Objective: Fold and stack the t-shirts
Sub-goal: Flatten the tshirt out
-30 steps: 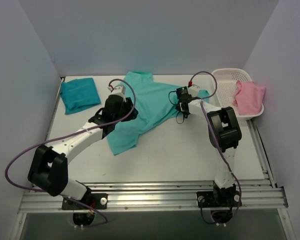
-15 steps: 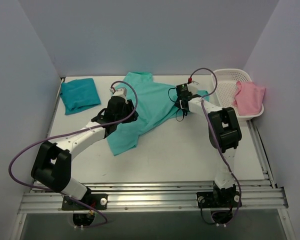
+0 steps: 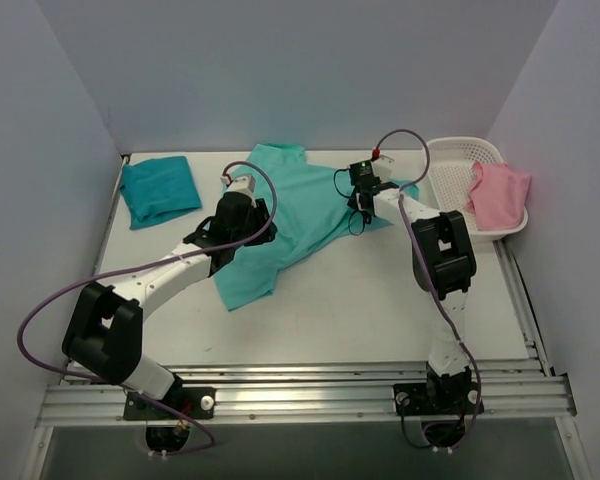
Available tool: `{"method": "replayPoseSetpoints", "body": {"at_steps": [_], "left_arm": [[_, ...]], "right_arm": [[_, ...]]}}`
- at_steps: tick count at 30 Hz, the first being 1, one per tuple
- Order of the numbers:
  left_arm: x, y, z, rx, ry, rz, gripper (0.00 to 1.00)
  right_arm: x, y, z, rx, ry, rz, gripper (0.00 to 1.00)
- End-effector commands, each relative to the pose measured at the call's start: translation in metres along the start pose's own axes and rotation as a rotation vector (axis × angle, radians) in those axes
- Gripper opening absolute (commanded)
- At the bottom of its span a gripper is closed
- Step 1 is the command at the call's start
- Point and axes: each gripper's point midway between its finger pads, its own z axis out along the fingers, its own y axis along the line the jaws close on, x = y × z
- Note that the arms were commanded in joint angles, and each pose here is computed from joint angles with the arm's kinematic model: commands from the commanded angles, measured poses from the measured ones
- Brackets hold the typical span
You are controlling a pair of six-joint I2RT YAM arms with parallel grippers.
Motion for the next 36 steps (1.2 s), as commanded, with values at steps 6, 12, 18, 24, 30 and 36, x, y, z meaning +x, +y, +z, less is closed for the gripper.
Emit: {"method": "replayPoseSetpoints", "body": {"at_steps": [6, 12, 18, 24, 30, 36], "left_arm": [[-0.022, -0.014, 0.003, 0.027, -0.056, 0.006, 0.51], [-0.023, -0.011, 0.002, 0.012, -0.060, 0.011, 0.51], [-0.023, -0.013, 0.002, 0.019, -0.059, 0.012, 0.51], [-0.020, -0.016, 0.002, 0.032, -0.055, 0.006, 0.51], [-0.019, -0.024, -0.003, 0.051, -0.057, 0.005, 0.51], [-0.017, -0.026, -0.006, 0.055, -0.053, 0.009, 0.51]], "right_arm": [[0.005, -0.005, 0.001, 0.014, 0.021, -0.004, 0.00], [-0.015, -0.005, -0.027, -0.010, -0.013, 0.017, 0.00], [-0.041, -0.012, -0.101, -0.080, -0.042, 0.058, 0.00], [-0.045, -0.044, -0.162, -0.081, -0.070, 0.039, 0.00], [-0.013, -0.077, -0.191, -0.076, -0.015, 0.021, 0.00], [0.031, -0.113, -0.219, -0.077, 0.049, 0.042, 0.00]]}}
